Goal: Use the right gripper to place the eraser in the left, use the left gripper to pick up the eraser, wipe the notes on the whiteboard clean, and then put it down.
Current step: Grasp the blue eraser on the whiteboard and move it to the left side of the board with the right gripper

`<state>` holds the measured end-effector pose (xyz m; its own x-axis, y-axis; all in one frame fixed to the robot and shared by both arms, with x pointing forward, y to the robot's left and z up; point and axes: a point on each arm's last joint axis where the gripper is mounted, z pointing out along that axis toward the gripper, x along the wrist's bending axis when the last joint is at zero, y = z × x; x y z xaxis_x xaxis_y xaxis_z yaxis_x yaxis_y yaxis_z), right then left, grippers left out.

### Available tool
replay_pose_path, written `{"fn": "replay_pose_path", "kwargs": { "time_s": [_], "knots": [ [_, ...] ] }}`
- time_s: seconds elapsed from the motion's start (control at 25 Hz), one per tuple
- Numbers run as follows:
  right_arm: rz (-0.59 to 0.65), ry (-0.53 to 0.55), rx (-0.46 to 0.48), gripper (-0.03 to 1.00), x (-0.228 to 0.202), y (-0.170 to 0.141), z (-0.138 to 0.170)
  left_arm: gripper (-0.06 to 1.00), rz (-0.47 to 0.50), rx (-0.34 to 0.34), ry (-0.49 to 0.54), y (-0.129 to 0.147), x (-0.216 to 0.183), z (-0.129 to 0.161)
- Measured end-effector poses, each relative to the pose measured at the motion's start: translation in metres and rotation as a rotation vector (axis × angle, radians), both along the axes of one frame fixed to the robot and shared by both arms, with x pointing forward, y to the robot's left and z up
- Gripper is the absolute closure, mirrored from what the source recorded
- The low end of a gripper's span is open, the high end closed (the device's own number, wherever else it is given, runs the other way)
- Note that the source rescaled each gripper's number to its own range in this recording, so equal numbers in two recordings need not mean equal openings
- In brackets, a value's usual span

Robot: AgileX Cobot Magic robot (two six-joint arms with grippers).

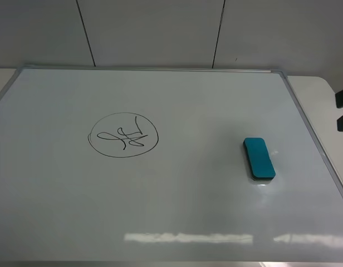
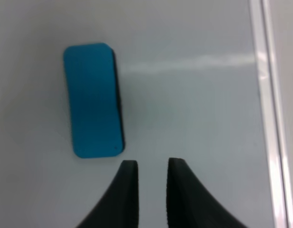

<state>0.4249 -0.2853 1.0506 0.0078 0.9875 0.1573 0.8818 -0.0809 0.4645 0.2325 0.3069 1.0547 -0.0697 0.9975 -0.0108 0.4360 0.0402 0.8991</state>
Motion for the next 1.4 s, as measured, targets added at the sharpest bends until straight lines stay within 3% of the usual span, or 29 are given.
{"fn": "replay_pose_path", "kwargs": {
  "time_s": [0.08,0.2,0.72,1.0,1.4],
  "knots": [
    [0.01,0.048,0.051,0.93,0.017,0.005,-0.015,-0.03,0.0,0.0,0.0,0.0,0.0,0.0],
    [0.022,0.118,0.089,0.96,0.037,0.009,-0.039,-0.03,0.0,0.0,0.0,0.0,0.0,0.0],
    [0.182,0.186,-0.008,0.97,0.071,0.069,-0.112,-0.03,0.0,0.0,0.0,0.0,0.0,0.0],
    [0.234,0.212,-0.076,0.97,0.071,0.069,-0.12,-0.03,0.0,0.0,0.0,0.0,0.0,0.0],
    [0.237,0.184,-0.095,0.97,0.073,0.068,-0.125,-0.03,0.0,0.0,0.0,0.0,0.0,0.0]
  ]
}}
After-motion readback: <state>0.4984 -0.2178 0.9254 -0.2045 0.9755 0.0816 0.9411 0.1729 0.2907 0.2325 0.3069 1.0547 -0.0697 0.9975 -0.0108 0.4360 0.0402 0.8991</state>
